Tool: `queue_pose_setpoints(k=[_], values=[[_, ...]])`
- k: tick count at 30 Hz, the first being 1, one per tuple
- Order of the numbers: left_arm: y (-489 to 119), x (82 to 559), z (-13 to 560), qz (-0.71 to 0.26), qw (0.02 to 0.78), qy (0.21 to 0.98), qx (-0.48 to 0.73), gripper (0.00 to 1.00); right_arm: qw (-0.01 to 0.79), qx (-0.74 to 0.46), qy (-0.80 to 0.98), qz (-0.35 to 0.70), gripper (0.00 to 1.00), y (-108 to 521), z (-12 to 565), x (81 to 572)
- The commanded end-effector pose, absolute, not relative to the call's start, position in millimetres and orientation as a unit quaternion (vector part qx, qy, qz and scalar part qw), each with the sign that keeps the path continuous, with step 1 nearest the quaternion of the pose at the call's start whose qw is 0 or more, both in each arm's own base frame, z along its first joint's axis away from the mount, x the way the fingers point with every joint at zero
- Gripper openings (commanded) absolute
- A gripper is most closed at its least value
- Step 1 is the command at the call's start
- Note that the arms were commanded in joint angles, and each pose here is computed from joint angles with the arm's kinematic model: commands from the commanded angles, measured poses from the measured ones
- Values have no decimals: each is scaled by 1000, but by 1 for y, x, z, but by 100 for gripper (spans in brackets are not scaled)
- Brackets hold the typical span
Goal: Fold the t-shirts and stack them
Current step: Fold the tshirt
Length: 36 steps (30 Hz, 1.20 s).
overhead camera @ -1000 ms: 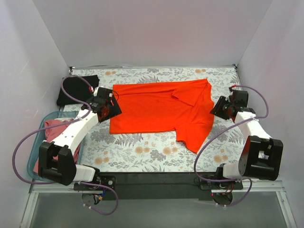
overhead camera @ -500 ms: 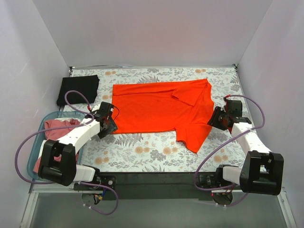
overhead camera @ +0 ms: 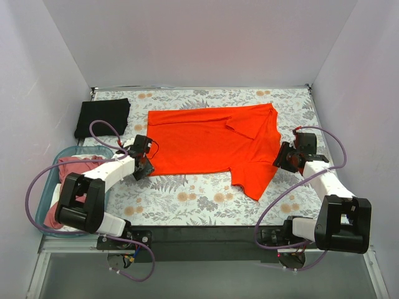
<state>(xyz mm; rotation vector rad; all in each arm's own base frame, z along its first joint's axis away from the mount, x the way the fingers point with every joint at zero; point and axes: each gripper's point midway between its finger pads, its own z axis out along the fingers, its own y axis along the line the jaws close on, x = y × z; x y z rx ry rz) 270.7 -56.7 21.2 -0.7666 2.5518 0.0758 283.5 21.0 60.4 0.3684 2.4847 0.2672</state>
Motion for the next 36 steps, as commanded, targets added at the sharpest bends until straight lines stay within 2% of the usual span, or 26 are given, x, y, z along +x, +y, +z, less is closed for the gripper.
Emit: queue_pose_setpoints(k=[1,4,5,9,11,14,21,29,36], values=[[-54,269,16,34,236,930,-281,32,305,138,937,105,48,23,55,287],[-49,264,14,48,231,930,-282,23,294,139,939,115,48,27,50,285],[-47,262,14,55,230,930,-283,17,293,137,939,121,47,29,49,286],[-43,258,13,67,227,929,-284,6,303,97,929,190,44,56,61,292],[-43,258,12,69,225,930,-283,5,313,85,923,208,42,63,67,300],[-42,258,10,72,222,931,-281,3,283,86,927,229,41,74,55,301],[-38,256,11,79,226,930,-278,1,243,108,941,210,41,69,25,290],[-36,240,12,81,209,931,-289,0,128,173,957,195,42,59,-3,234],[-33,214,19,73,182,931,-307,1,88,211,963,142,46,39,-2,185]])
